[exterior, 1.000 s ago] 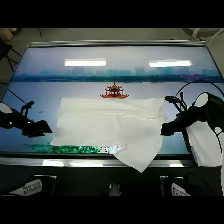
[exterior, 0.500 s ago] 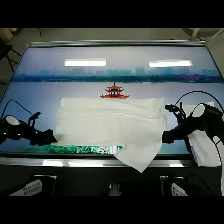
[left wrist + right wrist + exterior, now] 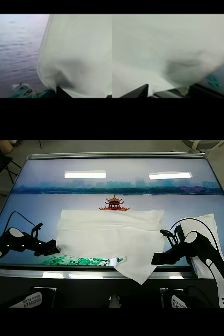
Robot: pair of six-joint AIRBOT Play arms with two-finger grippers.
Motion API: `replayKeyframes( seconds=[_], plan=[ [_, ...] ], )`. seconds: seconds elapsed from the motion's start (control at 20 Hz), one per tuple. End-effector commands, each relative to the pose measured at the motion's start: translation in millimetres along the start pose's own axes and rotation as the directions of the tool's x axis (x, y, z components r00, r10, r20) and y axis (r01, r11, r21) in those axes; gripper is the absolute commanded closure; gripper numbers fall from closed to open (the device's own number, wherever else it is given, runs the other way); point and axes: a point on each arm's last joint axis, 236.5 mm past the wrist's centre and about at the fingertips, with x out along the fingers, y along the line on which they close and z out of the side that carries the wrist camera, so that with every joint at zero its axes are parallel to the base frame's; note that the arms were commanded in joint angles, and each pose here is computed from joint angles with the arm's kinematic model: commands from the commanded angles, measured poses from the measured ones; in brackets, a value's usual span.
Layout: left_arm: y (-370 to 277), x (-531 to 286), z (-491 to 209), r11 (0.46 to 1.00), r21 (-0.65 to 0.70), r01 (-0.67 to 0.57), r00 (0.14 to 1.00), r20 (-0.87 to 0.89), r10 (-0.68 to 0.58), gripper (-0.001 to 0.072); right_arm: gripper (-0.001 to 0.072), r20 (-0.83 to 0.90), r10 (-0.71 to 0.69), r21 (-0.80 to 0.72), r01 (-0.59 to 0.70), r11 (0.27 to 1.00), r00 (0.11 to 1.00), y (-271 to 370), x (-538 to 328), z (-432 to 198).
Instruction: Fold the shirts.
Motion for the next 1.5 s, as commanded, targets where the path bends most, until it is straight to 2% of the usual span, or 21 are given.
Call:
replayKeyframes(
  seconds=[0.0,0.05,0.1,0.2,0.25,0.4,0.55,0.85,0.95,1.2,1.45],
  plan=[
    [-3.3,0.0,-3.5,1.000,-0.002,0.012,1.000,-0.014,-0.012,0.0682,0.0181,0.053,0.034,0.074,-0.038,0.996,0.998,4.1,17.8,4.0],
    [-3.3,0.0,-3.4,1.000,-0.003,0.012,1.000,-0.014,-0.012,0.0682,0.0253,0.051,0.048,0.094,-0.052,0.994,0.998,6.6,20.8,1.8],
    [-3.4,0.0,-3.6,1.000,-0.003,0.012,1.000,-0.015,-0.012,0.0682,0.0357,0.040,0.060,0.106,-0.064,0.992,0.997,9.3,22.6,-2.1],
    [-3.4,-0.2,-3.5,1.000,-0.002,0.012,1.000,-0.015,-0.012,0.0682,0.0623,0.004,0.070,0.091,-0.070,0.993,0.998,12.5,21.1,-11.5],
    [-4.0,-1.2,-2.1,1.000,0.004,0.012,1.000,-0.011,-0.012,0.0682,0.0684,0.008,0.053,0.067,-0.054,0.996,0.999,11.1,17.4,-12.2],
    [-11.8,-18.5,7.5,0.992,0.128,0.008,0.999,0.034,-0.012,0.0684,0.0684,0.136,-0.012,-0.064,0.021,0.998,0.991,11.3,-18.1,14.9],
    [-26.4,-61.1,32.9,0.978,0.204,-0.040,0.985,0.173,0.004,0.0685,0.0688,0.314,-0.077,-0.143,0.127,0.981,0.946,20.1,-88.1,61.3],
    [-49.2,-103.6,92.9,0.975,0.214,-0.051,0.959,0.282,-0.011,0.0686,0.0688,0.450,-0.113,-0.134,0.192,0.972,0.886,1.7,-142.4,160.6],
    [-54.9,-105.1,123.0,0.975,0.218,-0.047,0.959,0.282,-0.017,0.0686,0.0688,0.497,-0.127,-0.096,0.199,0.975,0.859,-11.0,-153.6,200.1],
    [-72.7,-84.2,193.5,0.971,0.234,-0.037,0.966,0.258,-0.025,0.0684,0.0688,0.564,-0.065,-0.051,0.113,0.992,0.824,-28.2,-146.9,278.6],
    [-64.3,-35.8,202.8,0.978,0.209,-0.021,0.990,0.144,-0.010,0.0684,0.0685,0.494,-0.063,-0.026,0.087,0.996,0.867,-43.6,-104.7,287.3]
  ],
)
